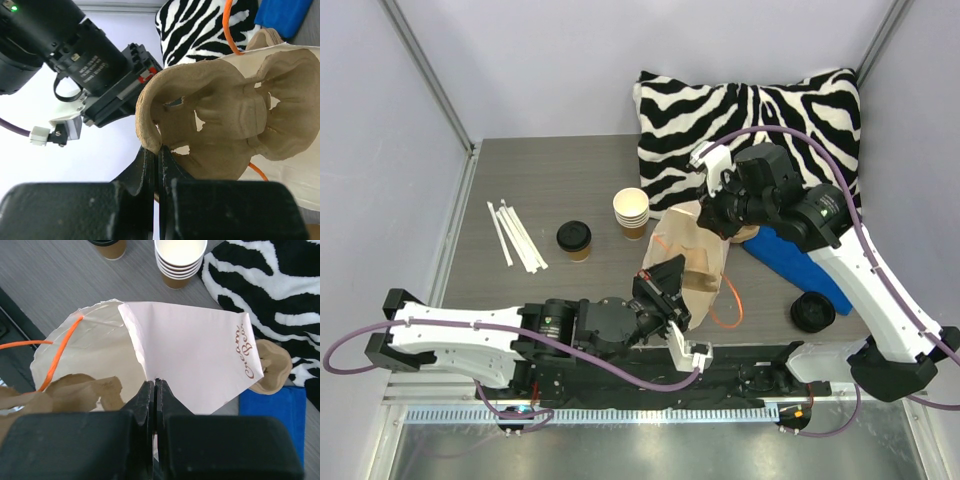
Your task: Pack the takeout coffee
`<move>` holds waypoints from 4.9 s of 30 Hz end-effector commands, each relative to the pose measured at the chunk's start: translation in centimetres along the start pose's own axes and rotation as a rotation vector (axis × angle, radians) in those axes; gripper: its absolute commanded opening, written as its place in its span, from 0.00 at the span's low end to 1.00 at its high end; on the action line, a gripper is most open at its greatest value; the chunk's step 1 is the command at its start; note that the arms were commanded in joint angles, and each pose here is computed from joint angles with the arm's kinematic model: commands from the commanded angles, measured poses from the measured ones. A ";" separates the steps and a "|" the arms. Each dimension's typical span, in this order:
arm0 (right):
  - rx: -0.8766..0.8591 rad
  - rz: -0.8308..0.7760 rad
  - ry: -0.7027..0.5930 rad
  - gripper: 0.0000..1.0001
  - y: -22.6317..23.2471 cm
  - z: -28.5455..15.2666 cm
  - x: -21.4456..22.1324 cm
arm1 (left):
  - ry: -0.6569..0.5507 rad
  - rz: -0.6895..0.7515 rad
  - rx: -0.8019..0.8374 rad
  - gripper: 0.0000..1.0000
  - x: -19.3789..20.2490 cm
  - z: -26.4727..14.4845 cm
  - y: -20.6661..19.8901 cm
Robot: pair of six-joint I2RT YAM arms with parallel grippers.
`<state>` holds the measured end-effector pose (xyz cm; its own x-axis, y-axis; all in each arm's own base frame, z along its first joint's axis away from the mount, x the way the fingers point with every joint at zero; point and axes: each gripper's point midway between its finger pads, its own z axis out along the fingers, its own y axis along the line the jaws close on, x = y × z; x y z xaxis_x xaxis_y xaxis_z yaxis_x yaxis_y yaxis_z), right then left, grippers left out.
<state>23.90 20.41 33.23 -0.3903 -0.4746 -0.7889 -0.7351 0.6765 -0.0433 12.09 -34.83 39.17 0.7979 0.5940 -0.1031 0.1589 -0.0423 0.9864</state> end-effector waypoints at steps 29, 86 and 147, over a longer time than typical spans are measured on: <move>-0.110 0.041 -0.064 0.01 2.0 -0.7 -1.4 | -0.040 0.181 0.125 0.00 0.1 -2.1 2.7; -0.436 0.125 0.022 0.01 7.6 -0.1 -0.9 | 0.017 -0.015 0.199 0.00 3.9 0.4 -2.7; -0.535 -0.007 0.020 0.01 9.7 0.0 -0.4 | -0.061 -0.133 0.445 0.00 6.7 4.1 -15.0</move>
<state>17.53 26.77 32.43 -0.4261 -0.5009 -0.7534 -0.8971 0.3417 0.2801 17.52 -32.61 21.70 0.7694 0.6094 -0.1916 0.4870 -0.3654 0.7933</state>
